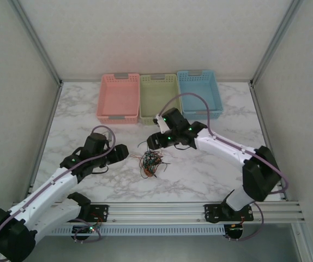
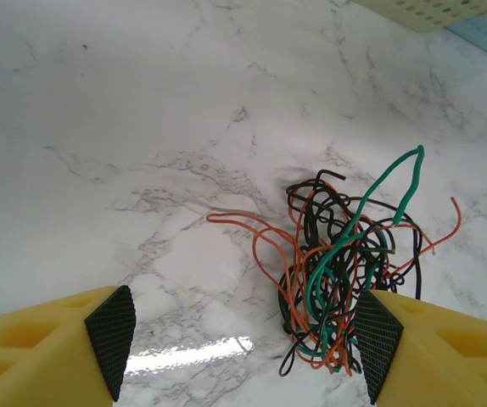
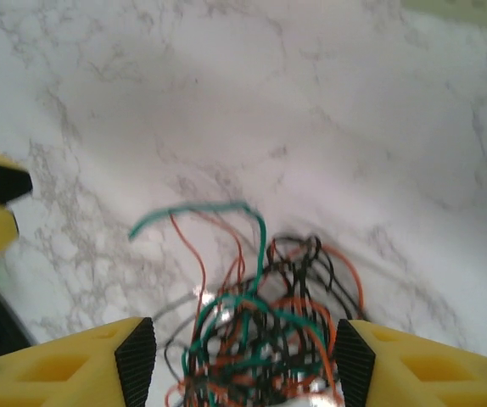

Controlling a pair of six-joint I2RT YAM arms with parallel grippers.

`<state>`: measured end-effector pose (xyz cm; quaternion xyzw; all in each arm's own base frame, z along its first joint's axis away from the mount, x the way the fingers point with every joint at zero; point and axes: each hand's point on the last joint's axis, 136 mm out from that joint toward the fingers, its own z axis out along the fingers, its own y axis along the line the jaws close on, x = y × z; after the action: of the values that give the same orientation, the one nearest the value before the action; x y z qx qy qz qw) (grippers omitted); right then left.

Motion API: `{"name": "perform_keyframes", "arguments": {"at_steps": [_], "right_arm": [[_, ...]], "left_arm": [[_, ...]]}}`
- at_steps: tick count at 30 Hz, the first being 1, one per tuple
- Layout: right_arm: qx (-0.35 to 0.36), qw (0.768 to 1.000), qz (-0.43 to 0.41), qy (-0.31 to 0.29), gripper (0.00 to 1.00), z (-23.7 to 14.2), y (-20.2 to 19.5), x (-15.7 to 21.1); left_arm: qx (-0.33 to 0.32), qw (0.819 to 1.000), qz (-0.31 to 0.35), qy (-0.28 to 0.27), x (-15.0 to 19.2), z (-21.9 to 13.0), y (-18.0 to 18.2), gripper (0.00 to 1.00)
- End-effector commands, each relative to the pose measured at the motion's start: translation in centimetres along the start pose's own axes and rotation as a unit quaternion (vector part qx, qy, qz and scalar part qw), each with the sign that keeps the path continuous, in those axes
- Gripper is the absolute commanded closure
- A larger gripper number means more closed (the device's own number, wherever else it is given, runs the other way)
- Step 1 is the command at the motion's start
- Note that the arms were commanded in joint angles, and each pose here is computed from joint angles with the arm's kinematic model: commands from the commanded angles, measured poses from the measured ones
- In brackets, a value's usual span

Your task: Untangle the cables

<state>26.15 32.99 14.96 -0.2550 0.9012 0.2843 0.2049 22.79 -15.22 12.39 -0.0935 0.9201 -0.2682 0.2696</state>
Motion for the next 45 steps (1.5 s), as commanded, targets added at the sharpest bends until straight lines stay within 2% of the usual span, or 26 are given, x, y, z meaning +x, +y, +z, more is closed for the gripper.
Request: {"name": "perform_keyframes", "arguments": {"at_steps": [1,6,11,20,25,31,34,37,45], "right_arm": [[0.01,0.999,-0.03,0.016,0.4,1.3,-0.3,-1.1],[-0.022,0.998,-0.032,0.053,0.44,4.2,0.3,-1.2],[-0.061,0.995,-0.027,0.077,0.43,6.0,1.1,-0.6],[-0.061,0.993,-0.025,0.093,0.45,7.5,0.7,-0.2],[-0.061,0.994,-0.019,0.085,0.6,8.1,0.6,-0.7],[-0.072,0.995,-0.016,0.065,0.87,7.7,1.2,-1.6],[-0.068,0.996,-0.019,0.054,0.96,7.2,1.2,-1.9],[-0.064,0.997,-0.021,0.035,1.0,6.2,1.3,-2.1],[-0.05,0.999,-0.004,0.009,1.0,4.6,0.9,-1.7]], "left_arm": [[0.01,1.0,-0.005,0.004,0.5,0.4,-0.1,0.29],[-0.003,1.0,-0.004,0.004,0.8,0.2,0.6,0.3],[-0.016,1.0,-0.001,-0.003,0.9,-0.3,1.2,0.3],[-0.025,1.0,0.0,-0.004,1.0,-0.4,1.7,0.29],[-0.019,1.0,-0.001,-0.001,1.1,-0.3,1.5,0.29],[-0.003,1.0,-0.004,0.006,1.3,0.0,1.0,0.29],[-0.003,1.0,-0.003,0.011,1.3,0.2,0.9,0.29],[0.006,1.0,-0.003,0.015,1.4,0.4,0.6,0.29],[0.029,0.999,-0.005,0.039,2.5,2.1,-0.4,0.31]]}}
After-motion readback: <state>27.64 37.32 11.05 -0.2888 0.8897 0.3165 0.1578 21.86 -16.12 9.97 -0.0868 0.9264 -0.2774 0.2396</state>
